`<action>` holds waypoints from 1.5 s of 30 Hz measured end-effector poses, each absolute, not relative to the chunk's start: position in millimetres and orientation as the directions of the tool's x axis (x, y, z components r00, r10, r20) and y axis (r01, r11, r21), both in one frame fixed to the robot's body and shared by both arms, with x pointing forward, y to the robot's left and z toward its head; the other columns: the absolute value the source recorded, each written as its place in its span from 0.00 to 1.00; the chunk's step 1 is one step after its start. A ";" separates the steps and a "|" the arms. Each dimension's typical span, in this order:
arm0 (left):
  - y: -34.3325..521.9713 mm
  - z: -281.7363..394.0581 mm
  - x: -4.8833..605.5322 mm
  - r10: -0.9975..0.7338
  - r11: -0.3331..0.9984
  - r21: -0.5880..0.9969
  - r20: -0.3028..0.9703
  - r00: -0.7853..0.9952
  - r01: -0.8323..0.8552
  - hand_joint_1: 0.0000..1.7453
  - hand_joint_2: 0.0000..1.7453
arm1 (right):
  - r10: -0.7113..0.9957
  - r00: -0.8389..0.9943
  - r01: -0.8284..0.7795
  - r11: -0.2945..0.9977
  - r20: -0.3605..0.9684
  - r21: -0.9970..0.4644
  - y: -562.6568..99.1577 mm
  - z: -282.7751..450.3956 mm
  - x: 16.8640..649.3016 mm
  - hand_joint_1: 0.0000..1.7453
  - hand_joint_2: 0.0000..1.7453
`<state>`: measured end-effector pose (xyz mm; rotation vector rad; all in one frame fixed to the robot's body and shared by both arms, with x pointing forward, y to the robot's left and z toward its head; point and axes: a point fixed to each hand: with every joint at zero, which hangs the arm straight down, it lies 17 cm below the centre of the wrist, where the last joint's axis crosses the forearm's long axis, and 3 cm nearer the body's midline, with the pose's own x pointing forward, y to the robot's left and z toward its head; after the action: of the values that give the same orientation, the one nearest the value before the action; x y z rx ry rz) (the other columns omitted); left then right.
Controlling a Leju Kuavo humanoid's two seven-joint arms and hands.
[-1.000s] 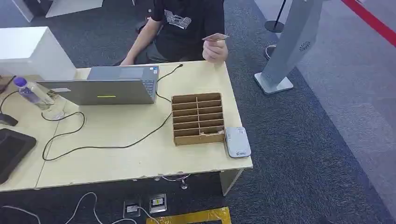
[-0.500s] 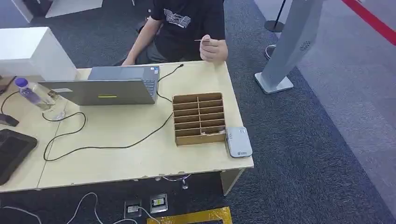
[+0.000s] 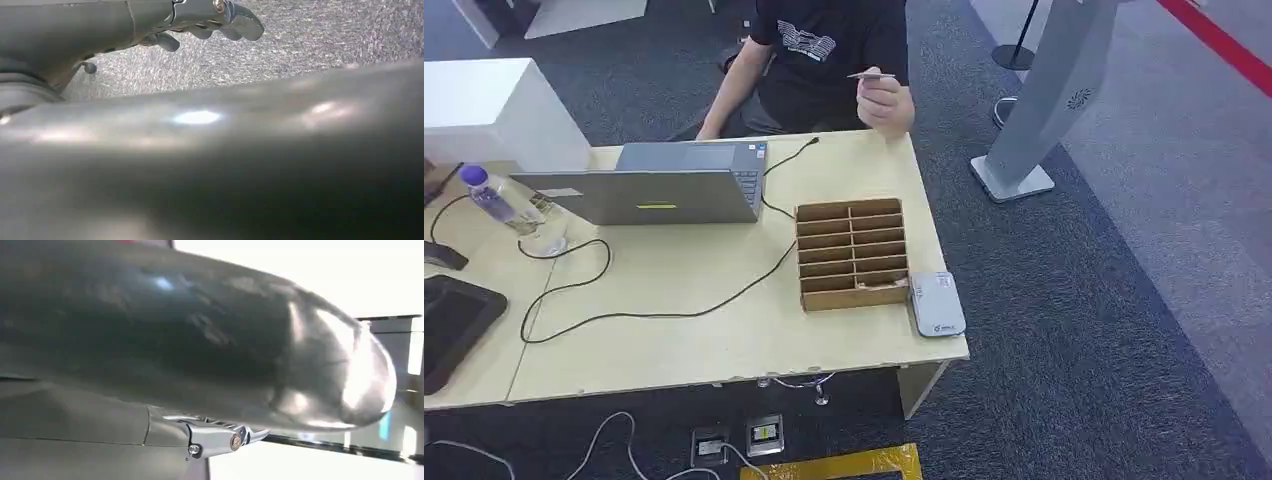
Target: Pass the card to the sensor for recognition and then transmit it.
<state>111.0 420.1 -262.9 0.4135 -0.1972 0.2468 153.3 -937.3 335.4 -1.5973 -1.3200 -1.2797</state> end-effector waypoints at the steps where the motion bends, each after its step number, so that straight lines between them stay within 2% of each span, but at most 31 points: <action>1: 418.7 -263.1 111.0 0.196 0.887 0.370 0.238 0.951 -0.276 0.00 0.00 | 0.301 -0.016 0.965 -0.245 0.953 0.094 -938.4 346.7 152.7 0.00 0.00; 10: 410.0 -264.4 112.4 0.195 0.893 0.357 0.242 0.950 -0.274 0.00 0.00 | 0.378 -0.094 0.964 -0.196 0.921 0.179 -938.2 400.5 166.3 0.00 0.00; 14: 411.5 -262.6 119.3 0.196 0.890 0.355 0.267 0.944 -0.285 0.00 0.00 | 0.367 -0.243 0.965 -0.003 0.898 0.262 -927.9 463.9 225.1 0.00 0.00; 20: 411.6 -261.8 124.2 0.188 0.895 0.347 0.278 0.942 -0.280 0.00 0.00 | 0.458 -0.351 0.931 0.262 0.817 0.253 -867.2 585.0 315.4 0.00 0.00; 21: 412.3 -261.6 124.5 0.182 0.896 0.348 0.278 0.943 -0.276 0.00 0.00 | 0.480 -0.363 0.921 0.312 0.799 0.231 -849.0 605.8 334.8 0.00 1.00; 26: 414.5 -260.6 127.6 0.175 0.898 0.344 0.291 0.941 -0.274 0.00 0.00 | 0.612 -0.389 0.827 0.561 0.689 -0.032 -728.1 691.3 437.1 0.00 1.00; 30: 415.7 -260.1 128.8 0.172 0.898 0.344 0.298 0.939 -0.274 0.00 0.00 | 0.685 -0.401 0.756 0.623 0.608 -0.203 -641.5 723.8 488.8 0.00 1.00; 35: 415.1 -260.5 127.7 0.173 0.899 0.340 0.298 0.939 -0.274 0.00 0.00 | 0.761 -0.395 0.649 0.628 0.515 -0.431 -550.0 724.5 540.0 0.00 1.00; 45: 413.0 -261.1 127.9 0.172 0.907 0.325 0.298 0.939 -0.269 0.00 0.00 | 0.842 -0.357 0.469 0.536 0.404 -0.702 -447.4 670.0 601.6 0.00 1.00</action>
<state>127.9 413.0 -261.1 0.3710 -0.2679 0.2304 601.6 -447.4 670.0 -1.0608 -2.0054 0.6171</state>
